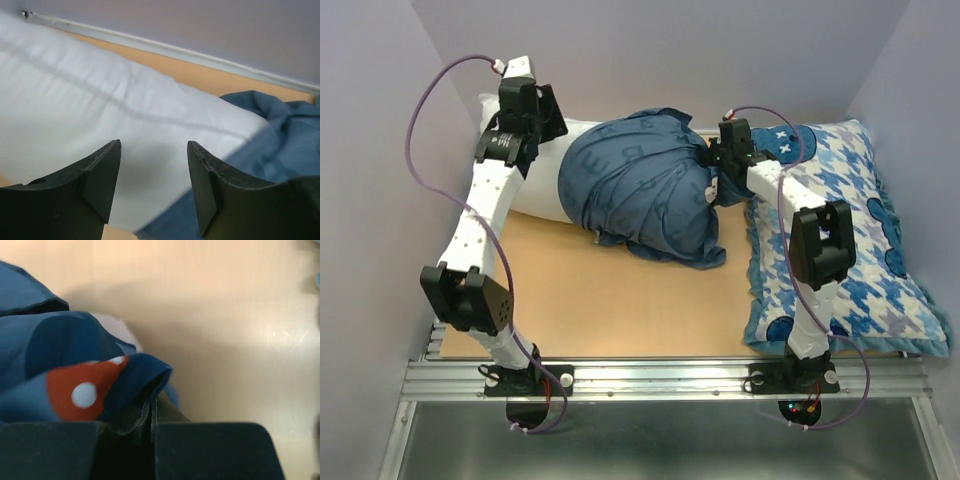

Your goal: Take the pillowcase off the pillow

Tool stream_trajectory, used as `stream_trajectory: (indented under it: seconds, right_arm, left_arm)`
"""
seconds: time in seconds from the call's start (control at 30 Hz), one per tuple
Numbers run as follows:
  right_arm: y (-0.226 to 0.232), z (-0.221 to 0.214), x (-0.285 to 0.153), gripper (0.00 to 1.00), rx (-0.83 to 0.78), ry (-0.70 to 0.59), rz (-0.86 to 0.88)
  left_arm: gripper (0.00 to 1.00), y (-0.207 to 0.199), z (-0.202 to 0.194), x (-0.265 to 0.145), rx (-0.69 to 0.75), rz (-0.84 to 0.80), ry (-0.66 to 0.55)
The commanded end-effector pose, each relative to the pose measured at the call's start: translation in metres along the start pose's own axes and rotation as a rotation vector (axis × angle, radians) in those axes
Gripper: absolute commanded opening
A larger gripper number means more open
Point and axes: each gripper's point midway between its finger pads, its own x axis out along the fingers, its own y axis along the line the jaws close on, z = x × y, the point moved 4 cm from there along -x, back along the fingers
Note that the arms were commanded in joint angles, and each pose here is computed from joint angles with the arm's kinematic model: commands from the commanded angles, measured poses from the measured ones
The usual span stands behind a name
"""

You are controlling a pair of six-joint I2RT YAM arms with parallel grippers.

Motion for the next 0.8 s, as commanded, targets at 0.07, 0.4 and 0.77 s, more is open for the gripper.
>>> stream_trajectory:
  seconds: [0.07,0.4,0.77]
  right_arm:
    - [-0.013,-0.070,0.024,0.01,-0.033,0.224,-0.002]
    - [-0.009,-0.049,-0.018,0.57,-0.061,0.130,-0.021]
    - [0.051,0.031,-0.151,0.82,-0.057,-0.121,0.126]
  left_arm:
    - [0.66,0.011,0.017,-0.037,-0.080,0.051,-0.118]
    - [0.66,0.039,-0.039,0.024,-0.174,0.143,-0.038]
    - [0.46,0.021,-0.055,0.052,-0.218,0.018,0.044]
